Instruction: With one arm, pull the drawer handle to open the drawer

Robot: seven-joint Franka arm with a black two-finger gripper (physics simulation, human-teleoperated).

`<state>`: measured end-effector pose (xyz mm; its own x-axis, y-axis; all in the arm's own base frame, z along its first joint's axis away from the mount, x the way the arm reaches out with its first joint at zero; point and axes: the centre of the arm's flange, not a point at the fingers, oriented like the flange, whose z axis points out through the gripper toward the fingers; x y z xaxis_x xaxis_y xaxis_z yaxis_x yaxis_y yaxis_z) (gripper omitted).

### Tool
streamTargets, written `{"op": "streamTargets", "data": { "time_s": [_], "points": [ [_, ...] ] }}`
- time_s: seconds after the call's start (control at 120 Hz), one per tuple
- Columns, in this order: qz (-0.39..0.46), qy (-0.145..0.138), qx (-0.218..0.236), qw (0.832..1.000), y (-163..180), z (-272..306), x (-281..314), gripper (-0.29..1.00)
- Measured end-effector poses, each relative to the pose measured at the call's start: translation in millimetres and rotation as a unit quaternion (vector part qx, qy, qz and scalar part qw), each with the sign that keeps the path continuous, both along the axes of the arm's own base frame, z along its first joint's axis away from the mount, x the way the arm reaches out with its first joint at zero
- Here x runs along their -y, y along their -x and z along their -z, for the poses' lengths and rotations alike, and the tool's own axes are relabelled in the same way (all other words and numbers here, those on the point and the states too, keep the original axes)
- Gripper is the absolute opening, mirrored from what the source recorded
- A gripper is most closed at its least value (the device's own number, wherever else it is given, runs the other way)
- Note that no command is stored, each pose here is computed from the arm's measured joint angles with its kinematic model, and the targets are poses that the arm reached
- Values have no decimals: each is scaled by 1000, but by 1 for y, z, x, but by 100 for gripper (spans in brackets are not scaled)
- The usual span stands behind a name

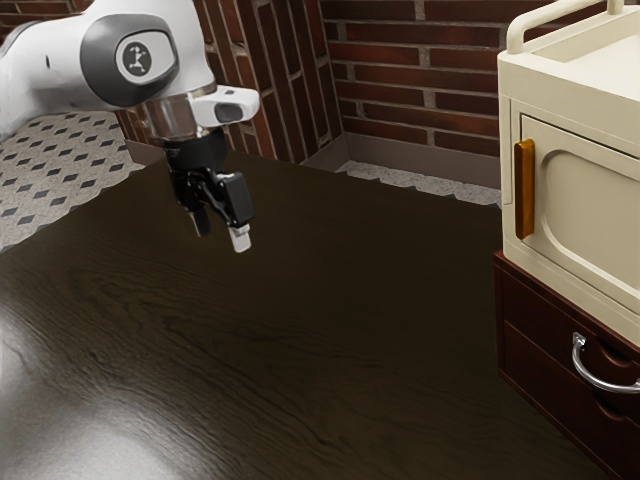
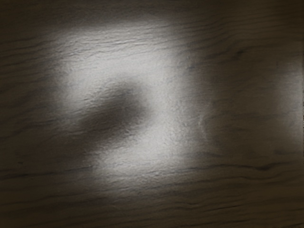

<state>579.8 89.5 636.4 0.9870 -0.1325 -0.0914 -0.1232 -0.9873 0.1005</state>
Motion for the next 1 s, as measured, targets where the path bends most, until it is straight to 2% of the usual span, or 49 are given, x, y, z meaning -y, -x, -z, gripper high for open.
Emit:
{"op": "streamTargets", "data": {
  "time_s": [0.333,0.5,0.567,0.65,0.708,0.817,0.933,1.0],
  "points": [
    [-5,-13,7,1000,2,-9,-4,70],
    [-8,-26,76,997,25,-88,6,70],
    [16,-21,82,996,25,-96,29,70],
    [100,-9,81,992,22,-94,83,70],
    [196,6,83,977,22,-92,139,70],
    [362,14,100,927,34,-90,239,70],
    [462,8,91,882,47,-75,280,70],
    [498,-9,82,863,77,-64,289,70]
  ]
}}
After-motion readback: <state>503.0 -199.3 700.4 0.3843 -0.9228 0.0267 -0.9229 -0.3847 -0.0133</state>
